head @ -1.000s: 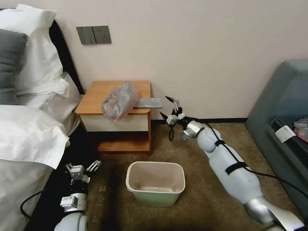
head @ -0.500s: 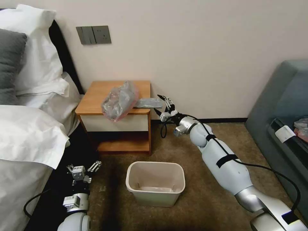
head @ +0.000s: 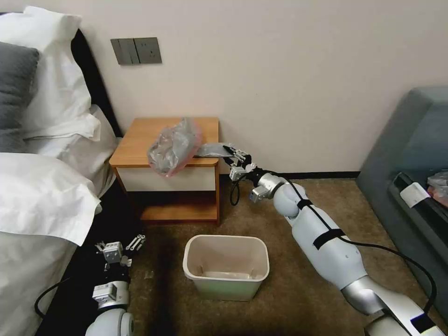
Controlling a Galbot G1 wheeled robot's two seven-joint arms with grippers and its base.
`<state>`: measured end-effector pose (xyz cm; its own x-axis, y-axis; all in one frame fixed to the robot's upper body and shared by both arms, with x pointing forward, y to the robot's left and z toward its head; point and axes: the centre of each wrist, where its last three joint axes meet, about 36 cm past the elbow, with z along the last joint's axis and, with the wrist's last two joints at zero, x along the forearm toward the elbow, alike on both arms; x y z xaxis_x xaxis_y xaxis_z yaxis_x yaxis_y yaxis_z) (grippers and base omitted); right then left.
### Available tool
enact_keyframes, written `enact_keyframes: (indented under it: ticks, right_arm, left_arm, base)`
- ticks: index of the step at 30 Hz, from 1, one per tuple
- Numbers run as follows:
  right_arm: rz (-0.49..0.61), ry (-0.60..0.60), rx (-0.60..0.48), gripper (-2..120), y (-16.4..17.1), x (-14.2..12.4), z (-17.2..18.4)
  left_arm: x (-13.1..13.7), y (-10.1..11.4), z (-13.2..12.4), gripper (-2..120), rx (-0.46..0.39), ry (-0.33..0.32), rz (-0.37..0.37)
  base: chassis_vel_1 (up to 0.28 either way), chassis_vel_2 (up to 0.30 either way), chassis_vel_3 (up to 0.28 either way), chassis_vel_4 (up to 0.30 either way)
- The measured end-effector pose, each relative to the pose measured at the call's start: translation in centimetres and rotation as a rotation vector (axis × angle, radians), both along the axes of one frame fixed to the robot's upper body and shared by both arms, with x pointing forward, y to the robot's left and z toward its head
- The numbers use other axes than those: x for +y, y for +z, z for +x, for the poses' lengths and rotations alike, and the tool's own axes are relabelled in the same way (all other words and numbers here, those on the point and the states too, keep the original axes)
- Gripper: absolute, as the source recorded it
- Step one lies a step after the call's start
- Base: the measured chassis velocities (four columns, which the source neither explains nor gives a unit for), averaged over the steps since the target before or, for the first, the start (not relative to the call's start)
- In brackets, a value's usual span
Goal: Pick up the garbage bag from the table and place it over the trash can.
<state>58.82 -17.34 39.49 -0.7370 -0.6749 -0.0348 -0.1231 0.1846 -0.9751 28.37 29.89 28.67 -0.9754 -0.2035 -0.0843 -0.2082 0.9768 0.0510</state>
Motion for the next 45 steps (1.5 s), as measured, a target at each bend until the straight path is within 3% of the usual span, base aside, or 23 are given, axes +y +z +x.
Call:
enact_keyframes:
  ticks: [3, 6, 15, 22, 25, 38, 45]
  right_arm:
    - [-0.004, 0.001, -0.001, 6, 0.0, -0.1, -0.1]
    - [-0.004, -0.001, -0.001, 0, -0.1, -0.2, -0.3]
    - [0.051, 0.003, 0.003, 0, 0.1, -0.7, -1.6]
    - [0.163, 0.002, 0.056, 0, -0.6, -1.3, -5.7]
    - [0.2, 0.006, 0.108, 0, -2.1, -1.7, -9.1]
    - [0.175, 0.062, 0.175, 0, -4.6, -2.7, -14.9]
    - [0.131, 0.114, 0.263, 0, -5.9, -4.1, -19.8]
  left_arm:
    - [0.0, 0.0, 0.0, 96, 0.001, 0.001, 0.001]
    - [0.0, 0.0, 0.0, 96, 0.002, 0.002, 0.002]
    - [0.6, 0.3, 0.3, 96, -0.006, 0.04, -0.02]
    - [2.2, 1.0, -0.2, 96, -0.021, 0.081, -0.032]
    - [3.0, 1.1, 0.0, 96, -0.022, 0.102, -0.052]
    - [3.5, 1.6, 0.9, 96, -0.029, 0.107, -0.068]
    - [3.3, 1.2, 0.9, 96, -0.018, 0.106, -0.072]
  base:
    - [0.0, 0.0, 0.0, 0.0]
    - [0.0, 0.0, 0.0, 0.0]
    - [0.0, 0.0, 0.0, 0.0]
    - [0.0, 0.0, 0.0, 0.0]
    - [0.0, 0.0, 0.0, 0.0]
    - [0.0, 0.0, 0.0, 0.0]
    - [0.0, 0.0, 0.0, 0.0]
